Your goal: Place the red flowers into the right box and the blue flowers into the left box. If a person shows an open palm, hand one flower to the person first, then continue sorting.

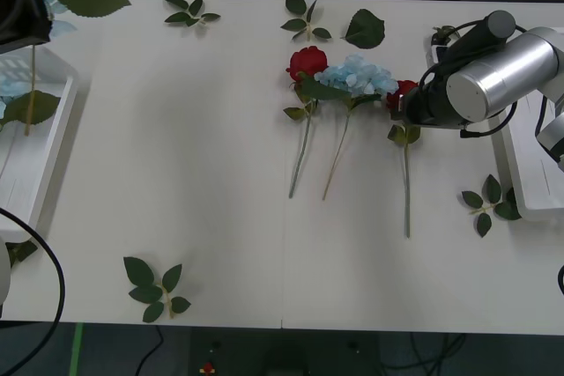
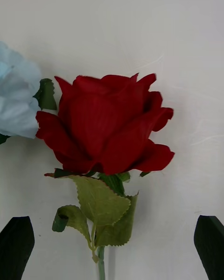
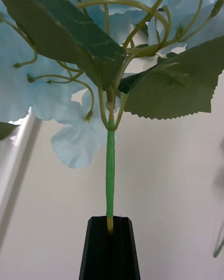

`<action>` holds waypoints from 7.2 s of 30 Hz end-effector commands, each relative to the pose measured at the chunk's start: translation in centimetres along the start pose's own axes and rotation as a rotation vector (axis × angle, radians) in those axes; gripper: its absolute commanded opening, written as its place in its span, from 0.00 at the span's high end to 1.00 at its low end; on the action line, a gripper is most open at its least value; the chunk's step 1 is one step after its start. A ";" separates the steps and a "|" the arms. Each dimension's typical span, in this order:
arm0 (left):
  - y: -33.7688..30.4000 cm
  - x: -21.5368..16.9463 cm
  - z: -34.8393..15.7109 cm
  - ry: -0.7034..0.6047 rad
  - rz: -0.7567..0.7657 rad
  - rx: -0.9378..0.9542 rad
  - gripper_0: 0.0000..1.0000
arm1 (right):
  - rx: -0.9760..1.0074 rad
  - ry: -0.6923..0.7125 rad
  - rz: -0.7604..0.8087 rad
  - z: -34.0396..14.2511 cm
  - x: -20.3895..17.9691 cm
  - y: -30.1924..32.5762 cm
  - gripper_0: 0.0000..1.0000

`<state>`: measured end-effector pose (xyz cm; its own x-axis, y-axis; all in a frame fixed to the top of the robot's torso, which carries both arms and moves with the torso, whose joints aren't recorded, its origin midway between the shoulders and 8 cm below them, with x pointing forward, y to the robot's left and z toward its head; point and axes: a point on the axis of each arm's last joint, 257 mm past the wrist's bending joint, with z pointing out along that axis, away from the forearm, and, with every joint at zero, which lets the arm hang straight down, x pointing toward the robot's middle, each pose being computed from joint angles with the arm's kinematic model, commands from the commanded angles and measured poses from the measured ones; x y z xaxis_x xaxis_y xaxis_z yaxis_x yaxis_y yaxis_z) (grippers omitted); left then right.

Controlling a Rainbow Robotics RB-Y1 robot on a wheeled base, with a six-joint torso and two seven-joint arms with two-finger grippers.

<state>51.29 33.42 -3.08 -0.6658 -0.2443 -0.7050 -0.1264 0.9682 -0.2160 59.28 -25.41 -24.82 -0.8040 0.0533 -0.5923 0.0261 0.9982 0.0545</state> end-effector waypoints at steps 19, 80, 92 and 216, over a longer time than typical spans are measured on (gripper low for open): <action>22.0 0.9 -1.3 -0.106 0.137 -0.343 1.00 | 0.029 -0.076 -0.016 5.8 0.4 2.8 0.40; 33.4 3.8 8.7 -0.187 0.557 -0.540 0.00 | -0.236 -0.707 -0.008 -19.5 -13.9 -5.7 1.00; 33.2 3.5 8.7 -0.190 0.567 -0.542 0.00 | -0.281 -0.944 -0.063 -24.6 -17.6 -4.8 1.00; 32.2 3.5 9.6 -0.199 0.613 -0.540 0.00 | -0.334 -0.819 -0.385 -22.6 -16.8 -3.0 0.00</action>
<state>51.87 61.74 -22.03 -0.6037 0.2582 -0.7543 -0.1935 0.8704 0.4528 60.33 -27.58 2.87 -0.0049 -0.1335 -0.9910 -0.4323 0.8940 -0.1182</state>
